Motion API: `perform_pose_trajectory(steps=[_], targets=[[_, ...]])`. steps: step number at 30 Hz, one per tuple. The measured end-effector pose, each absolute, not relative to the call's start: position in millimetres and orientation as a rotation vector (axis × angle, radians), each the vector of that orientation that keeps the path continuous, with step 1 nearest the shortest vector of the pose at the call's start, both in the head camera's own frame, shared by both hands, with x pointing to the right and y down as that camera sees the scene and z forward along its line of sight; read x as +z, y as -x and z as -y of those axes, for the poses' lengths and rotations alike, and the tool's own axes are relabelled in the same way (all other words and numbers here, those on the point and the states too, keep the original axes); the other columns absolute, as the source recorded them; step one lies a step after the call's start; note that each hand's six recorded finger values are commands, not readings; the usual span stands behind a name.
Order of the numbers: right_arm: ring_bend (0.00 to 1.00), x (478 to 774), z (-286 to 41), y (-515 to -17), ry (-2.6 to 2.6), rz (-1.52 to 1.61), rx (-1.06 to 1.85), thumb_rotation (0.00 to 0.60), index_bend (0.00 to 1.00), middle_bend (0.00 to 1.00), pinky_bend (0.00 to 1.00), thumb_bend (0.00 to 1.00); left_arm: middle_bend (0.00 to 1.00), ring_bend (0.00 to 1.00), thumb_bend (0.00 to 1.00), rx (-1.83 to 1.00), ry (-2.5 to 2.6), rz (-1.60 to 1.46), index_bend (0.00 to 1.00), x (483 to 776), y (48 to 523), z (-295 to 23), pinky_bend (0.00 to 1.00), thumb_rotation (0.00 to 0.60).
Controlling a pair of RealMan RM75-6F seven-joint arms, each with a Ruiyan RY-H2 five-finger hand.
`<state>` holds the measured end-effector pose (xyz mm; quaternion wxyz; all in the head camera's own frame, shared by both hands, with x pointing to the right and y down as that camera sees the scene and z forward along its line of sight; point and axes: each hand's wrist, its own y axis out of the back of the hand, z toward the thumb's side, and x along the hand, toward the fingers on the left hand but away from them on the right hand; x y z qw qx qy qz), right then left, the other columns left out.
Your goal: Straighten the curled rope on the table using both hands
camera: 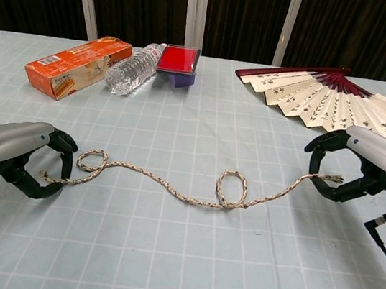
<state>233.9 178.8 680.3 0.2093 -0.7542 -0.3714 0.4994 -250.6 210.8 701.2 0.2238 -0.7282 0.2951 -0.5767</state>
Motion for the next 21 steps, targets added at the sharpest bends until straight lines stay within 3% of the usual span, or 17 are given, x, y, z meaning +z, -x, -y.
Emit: perform_pose_trajectory(steps=[21], targets=[[0.02, 681.1, -181.2, -237.7, 2.092, 1.025, 1.403, 0.600, 0.63, 0.24, 0.00, 0.51, 0.16, 0.00, 0.58, -1.567, 1.988, -0.855, 0.58, 693.7, 256.5, -203.6, 0.00, 0.600]])
